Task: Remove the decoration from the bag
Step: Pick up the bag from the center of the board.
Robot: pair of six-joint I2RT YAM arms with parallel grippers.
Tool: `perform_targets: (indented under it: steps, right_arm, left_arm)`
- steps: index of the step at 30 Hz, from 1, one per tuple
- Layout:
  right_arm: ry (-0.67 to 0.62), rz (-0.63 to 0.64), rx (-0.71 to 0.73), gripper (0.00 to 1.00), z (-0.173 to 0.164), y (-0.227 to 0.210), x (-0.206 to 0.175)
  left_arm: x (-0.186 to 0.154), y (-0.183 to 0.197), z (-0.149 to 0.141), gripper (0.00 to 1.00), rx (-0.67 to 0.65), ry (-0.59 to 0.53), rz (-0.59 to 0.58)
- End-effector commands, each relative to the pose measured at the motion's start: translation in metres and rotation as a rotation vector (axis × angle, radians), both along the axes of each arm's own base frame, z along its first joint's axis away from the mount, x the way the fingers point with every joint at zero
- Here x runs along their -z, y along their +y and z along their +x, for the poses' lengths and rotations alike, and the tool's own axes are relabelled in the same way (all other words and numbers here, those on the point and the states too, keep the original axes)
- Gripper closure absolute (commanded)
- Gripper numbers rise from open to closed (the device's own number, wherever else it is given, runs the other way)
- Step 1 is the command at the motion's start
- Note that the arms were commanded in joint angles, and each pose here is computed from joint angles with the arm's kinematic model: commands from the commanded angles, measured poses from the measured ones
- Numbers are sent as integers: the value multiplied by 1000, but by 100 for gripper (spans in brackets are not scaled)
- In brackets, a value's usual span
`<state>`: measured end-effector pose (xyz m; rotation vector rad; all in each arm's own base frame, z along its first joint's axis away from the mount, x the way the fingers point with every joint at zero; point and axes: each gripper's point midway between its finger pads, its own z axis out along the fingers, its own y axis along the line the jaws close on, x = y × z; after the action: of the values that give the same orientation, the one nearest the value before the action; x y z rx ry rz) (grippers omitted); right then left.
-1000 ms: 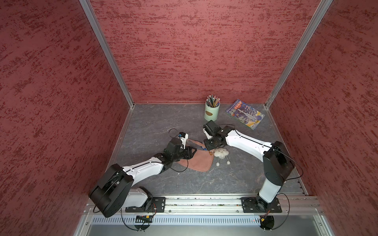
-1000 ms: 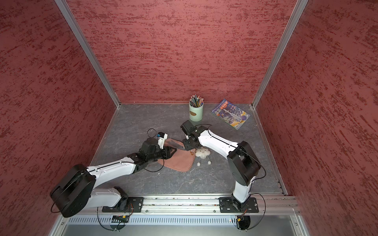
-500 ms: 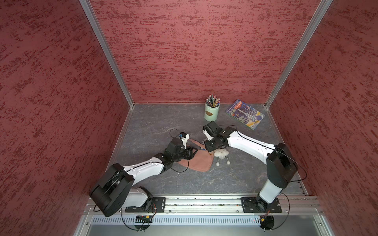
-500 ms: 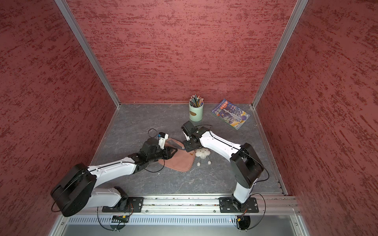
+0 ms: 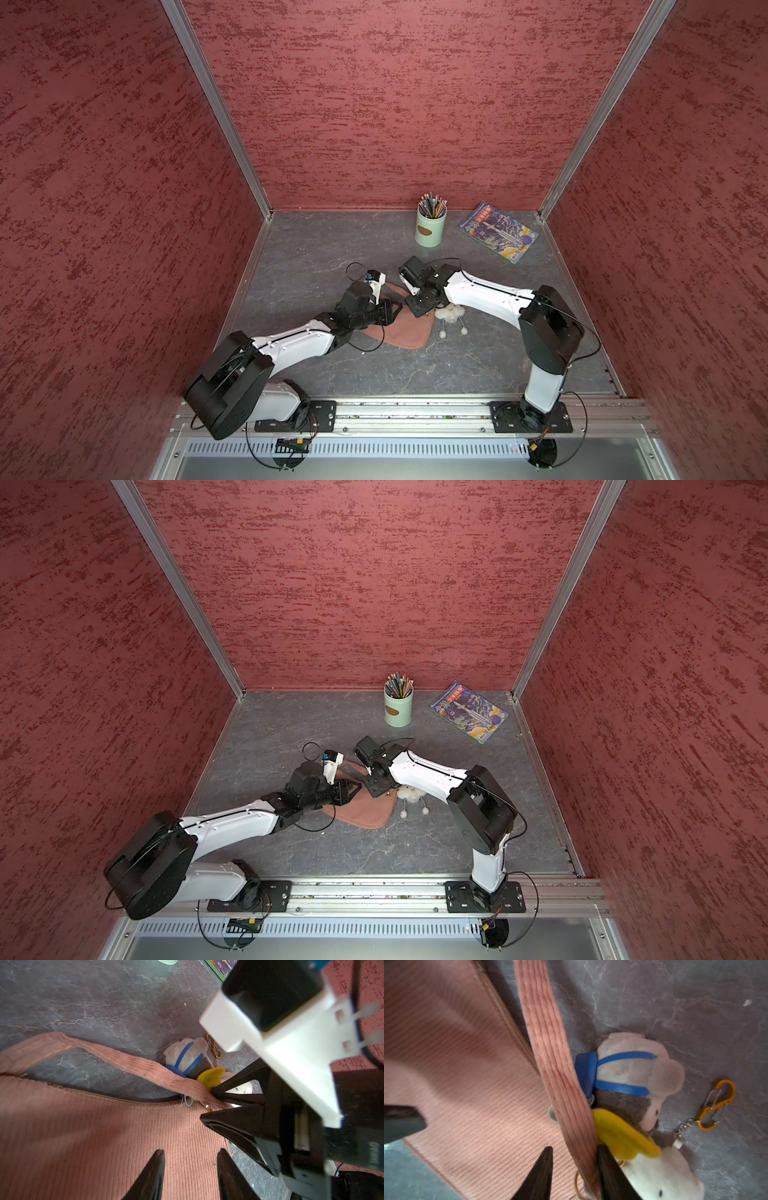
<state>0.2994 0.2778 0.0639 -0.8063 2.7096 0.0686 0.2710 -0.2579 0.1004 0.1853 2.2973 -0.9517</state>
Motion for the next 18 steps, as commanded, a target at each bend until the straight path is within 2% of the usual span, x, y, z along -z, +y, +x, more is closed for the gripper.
perform_targets:
  steps: [1, 3, 6, 12, 15, 18]
  right_arm:
    - [-121, -64, 11, 69, 19, -2, -14]
    - [-151, -88, -5, 72, 19, -1, -16]
    - [-160, -96, 5, 82, 20, -1, -20]
    - [-93, 107, 83, 100, 5, 13, -65]
    - [-56, 192, 162, 100, 0, 11, -91]
    - [-35, 251, 233, 100, -4, 10, -114]
  left_arm:
    - [-6, -4, 2, 56, 10, -19, -7]
    - [-7, -5, 3, 56, 13, -22, -8]
    - [-9, -7, 3, 56, 18, -24, -7]
    - [-22, -9, -6, 57, 78, -78, 3]
    - [-33, -16, -19, 54, 172, -155, 20]
    - [-44, -28, -34, 47, 260, -230, 23]
